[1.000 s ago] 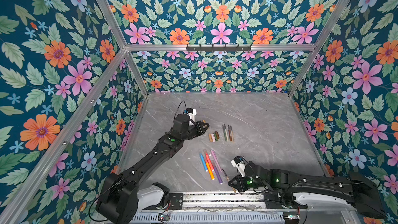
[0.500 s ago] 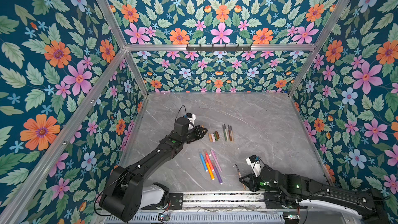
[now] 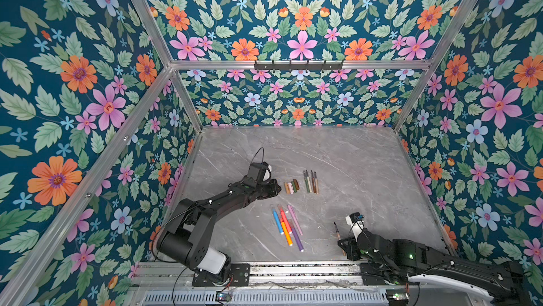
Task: Open the pen caps
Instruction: 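Carry the mustard cap toward the caps while the right lowers the pen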
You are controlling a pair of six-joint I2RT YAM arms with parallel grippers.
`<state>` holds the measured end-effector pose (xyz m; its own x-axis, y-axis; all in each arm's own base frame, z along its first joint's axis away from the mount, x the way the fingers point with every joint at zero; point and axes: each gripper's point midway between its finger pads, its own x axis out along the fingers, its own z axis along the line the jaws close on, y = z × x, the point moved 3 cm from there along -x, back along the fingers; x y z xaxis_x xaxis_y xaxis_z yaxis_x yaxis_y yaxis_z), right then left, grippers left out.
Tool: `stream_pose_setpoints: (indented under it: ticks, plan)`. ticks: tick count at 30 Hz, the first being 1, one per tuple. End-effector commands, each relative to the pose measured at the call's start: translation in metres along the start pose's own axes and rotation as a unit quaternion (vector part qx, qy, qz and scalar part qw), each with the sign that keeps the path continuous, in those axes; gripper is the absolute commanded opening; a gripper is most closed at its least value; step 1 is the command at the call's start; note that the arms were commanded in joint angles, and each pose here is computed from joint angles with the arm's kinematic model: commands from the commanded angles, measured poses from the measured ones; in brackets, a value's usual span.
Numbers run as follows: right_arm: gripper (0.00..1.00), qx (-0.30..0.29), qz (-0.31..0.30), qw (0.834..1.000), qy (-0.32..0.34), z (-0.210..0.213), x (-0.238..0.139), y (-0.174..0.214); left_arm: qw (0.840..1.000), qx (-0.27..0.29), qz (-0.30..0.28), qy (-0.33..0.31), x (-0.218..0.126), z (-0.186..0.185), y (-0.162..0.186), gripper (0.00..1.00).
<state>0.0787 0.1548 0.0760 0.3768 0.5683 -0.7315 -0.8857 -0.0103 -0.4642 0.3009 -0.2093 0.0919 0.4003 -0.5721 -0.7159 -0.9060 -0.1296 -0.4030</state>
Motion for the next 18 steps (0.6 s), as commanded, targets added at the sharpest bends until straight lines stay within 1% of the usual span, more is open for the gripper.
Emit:
stream_pose_setpoints:
  ticks: [1,5,9,13,18]
  plan:
    - [0.0,0.009,-0.019,1.0,0.013,-0.008,-0.002,-0.003,0.999,0.038,0.017,-0.025,0.008,0.006,-0.003,0.01]
    - [0.0,0.014,-0.03,0.999,0.006,-0.01,-0.006,-0.005,0.998,0.04,0.034,-0.035,0.022,0.01,-0.006,0.0]
    - [0.0,0.019,-0.039,0.999,-0.004,-0.011,-0.009,-0.006,0.998,0.032,0.044,-0.027,0.033,0.011,-0.005,0.03]
    - [0.0,0.02,-0.042,0.999,-0.009,-0.012,-0.01,-0.005,0.998,0.019,0.05,-0.016,0.039,0.011,-0.002,0.07]
    - [0.0,0.02,-0.039,0.999,-0.011,-0.011,-0.01,-0.004,0.998,0.013,0.053,-0.007,0.041,0.01,0.0,0.15]
